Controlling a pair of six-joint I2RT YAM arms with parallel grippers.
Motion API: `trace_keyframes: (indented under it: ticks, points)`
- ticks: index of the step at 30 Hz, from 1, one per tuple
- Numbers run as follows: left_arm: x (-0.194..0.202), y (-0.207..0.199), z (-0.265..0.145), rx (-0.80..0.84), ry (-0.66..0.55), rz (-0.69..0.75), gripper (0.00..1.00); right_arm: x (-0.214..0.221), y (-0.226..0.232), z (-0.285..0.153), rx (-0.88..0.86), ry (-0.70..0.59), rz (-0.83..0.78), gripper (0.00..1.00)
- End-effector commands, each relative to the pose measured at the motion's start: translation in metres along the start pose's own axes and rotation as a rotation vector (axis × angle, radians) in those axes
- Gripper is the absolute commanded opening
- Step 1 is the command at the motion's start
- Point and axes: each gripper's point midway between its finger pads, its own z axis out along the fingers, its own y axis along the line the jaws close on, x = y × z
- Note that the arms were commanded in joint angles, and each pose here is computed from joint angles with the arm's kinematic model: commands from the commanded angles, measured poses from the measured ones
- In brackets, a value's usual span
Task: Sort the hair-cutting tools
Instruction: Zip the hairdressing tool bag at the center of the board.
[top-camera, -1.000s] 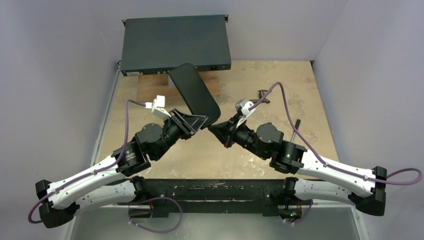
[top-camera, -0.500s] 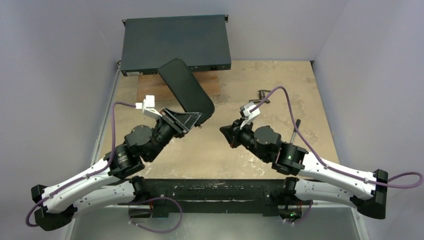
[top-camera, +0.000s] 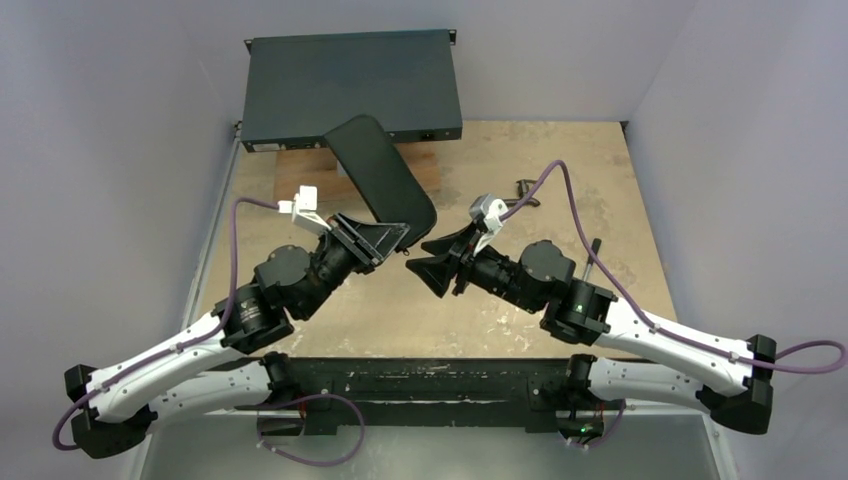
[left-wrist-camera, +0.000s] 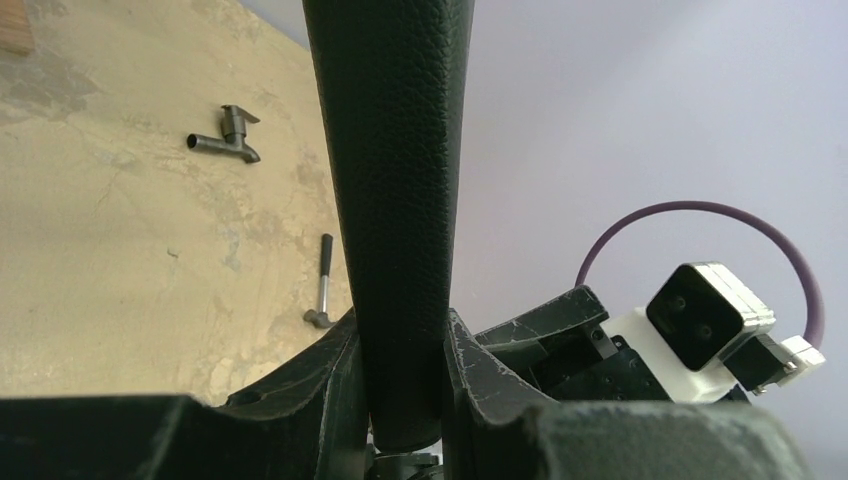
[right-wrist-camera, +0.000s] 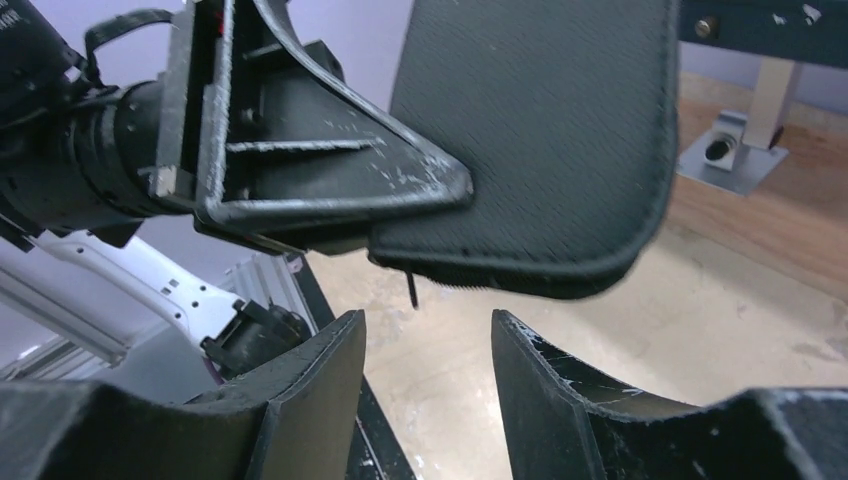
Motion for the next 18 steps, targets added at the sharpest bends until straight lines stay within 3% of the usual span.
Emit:
trace_keyframes:
  ticks: [1, 11, 18]
  points:
    - [-0.026, -0.053, -0.005, 0.153, -0.057, -0.048, 0.00, -0.034, 0.019, 0.011, -0.064, -0.069, -0.034, 0.49]
    - [-0.024, -0.056, -0.002, 0.159, -0.049, -0.049, 0.00, -0.029, 0.008, 0.022, 0.004, -0.046, -0.029, 0.45]
    - [-0.020, -0.057, 0.000, 0.164, -0.032, -0.051, 0.00, -0.038, 0.002, 0.021, 0.039, -0.087, -0.021, 0.32]
